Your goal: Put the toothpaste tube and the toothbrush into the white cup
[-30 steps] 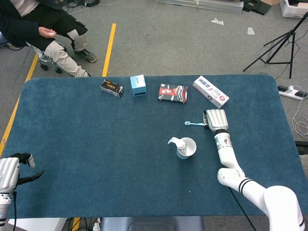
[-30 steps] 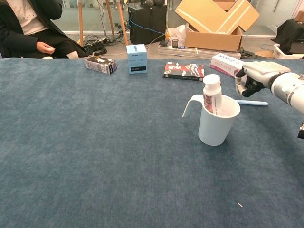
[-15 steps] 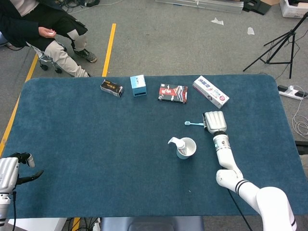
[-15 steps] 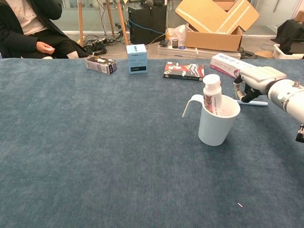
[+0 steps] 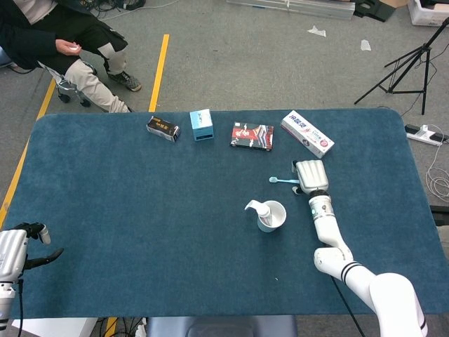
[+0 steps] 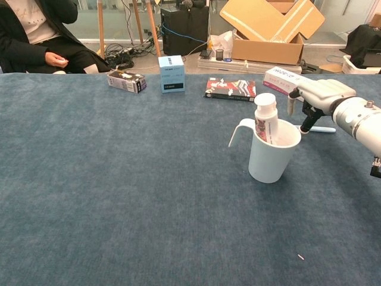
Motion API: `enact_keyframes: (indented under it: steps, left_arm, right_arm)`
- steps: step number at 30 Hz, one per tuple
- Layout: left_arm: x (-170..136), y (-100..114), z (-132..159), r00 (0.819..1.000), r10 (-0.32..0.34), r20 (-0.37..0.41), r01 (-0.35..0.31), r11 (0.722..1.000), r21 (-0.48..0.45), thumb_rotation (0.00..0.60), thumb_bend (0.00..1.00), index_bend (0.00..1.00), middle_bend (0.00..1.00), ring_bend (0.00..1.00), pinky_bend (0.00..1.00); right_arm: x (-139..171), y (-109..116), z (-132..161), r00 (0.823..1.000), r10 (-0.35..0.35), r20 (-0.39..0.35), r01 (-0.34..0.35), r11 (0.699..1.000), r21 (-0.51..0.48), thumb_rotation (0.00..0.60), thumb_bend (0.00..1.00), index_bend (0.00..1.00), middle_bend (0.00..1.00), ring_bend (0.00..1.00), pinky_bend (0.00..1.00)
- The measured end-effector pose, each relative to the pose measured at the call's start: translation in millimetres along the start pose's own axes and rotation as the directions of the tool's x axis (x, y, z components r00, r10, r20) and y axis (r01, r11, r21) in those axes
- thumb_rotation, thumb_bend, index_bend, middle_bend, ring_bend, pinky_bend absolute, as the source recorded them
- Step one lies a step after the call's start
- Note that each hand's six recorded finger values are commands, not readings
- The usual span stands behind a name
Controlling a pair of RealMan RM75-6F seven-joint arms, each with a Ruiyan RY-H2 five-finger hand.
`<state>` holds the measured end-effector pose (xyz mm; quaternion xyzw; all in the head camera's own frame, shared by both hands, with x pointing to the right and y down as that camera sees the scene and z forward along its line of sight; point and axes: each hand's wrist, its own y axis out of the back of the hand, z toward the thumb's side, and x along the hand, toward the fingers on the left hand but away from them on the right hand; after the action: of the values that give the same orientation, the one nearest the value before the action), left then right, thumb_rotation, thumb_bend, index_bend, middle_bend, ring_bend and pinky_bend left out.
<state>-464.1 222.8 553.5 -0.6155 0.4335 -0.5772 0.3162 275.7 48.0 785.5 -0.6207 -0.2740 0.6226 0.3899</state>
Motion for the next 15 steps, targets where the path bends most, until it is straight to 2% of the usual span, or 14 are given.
enact_keyframes:
  steps: [8,15]
  left_arm:
    - [0.2,1.2,-0.5,1.000,0.004,-0.002,-0.004,1.000,-0.002,0.600,0.04,0.66,0.62,0.53,0.63]
    - [0.2,2.4,-0.4,1.000,0.007,-0.002,-0.007,1.000,-0.004,0.600,0.04,0.66,0.62,0.53,0.63]
  right_arm:
    - [-2.0,-5.3,-0.2,0.999,0.024,0.021,-0.024,0.999,-0.023,0.600,0.21,0.49,1.00,1.00,1.00]
    - [-4.6,-8.5,-1.6,0.998,0.047,0.046,-0.045,0.998,-0.041,0.600,0.23,0.51,1.00,1.00,1.00]
